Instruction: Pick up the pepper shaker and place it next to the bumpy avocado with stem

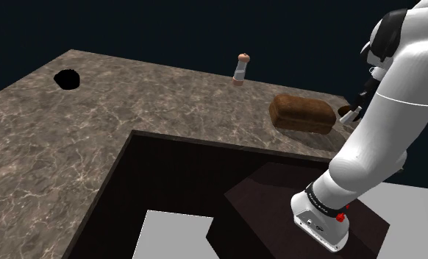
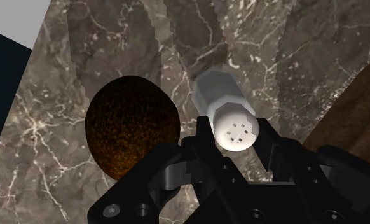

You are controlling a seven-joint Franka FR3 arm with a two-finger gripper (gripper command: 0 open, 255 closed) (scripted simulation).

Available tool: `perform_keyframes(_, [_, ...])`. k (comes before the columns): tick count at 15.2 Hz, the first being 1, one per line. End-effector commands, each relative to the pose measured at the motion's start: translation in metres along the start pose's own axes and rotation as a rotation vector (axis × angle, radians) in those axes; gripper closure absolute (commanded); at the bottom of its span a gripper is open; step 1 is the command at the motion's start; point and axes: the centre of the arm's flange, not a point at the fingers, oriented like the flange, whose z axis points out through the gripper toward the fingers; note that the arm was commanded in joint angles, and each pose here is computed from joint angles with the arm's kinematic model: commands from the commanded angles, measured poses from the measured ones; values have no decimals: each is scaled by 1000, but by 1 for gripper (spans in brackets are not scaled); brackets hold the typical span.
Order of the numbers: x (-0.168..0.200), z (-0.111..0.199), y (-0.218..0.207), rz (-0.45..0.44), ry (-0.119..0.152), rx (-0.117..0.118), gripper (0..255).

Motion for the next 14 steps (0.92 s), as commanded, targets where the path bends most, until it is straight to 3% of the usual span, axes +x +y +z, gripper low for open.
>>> perform_keyframes(1, [0, 10, 1, 0, 0, 0, 255])
perform_keyframes(9, [0, 12, 1, 0, 0, 0, 255])
perform_keyframes(10, [0, 12, 1, 0, 0, 0, 0])
perform_keyframes(14, [0, 12, 1, 0, 0, 0, 0])
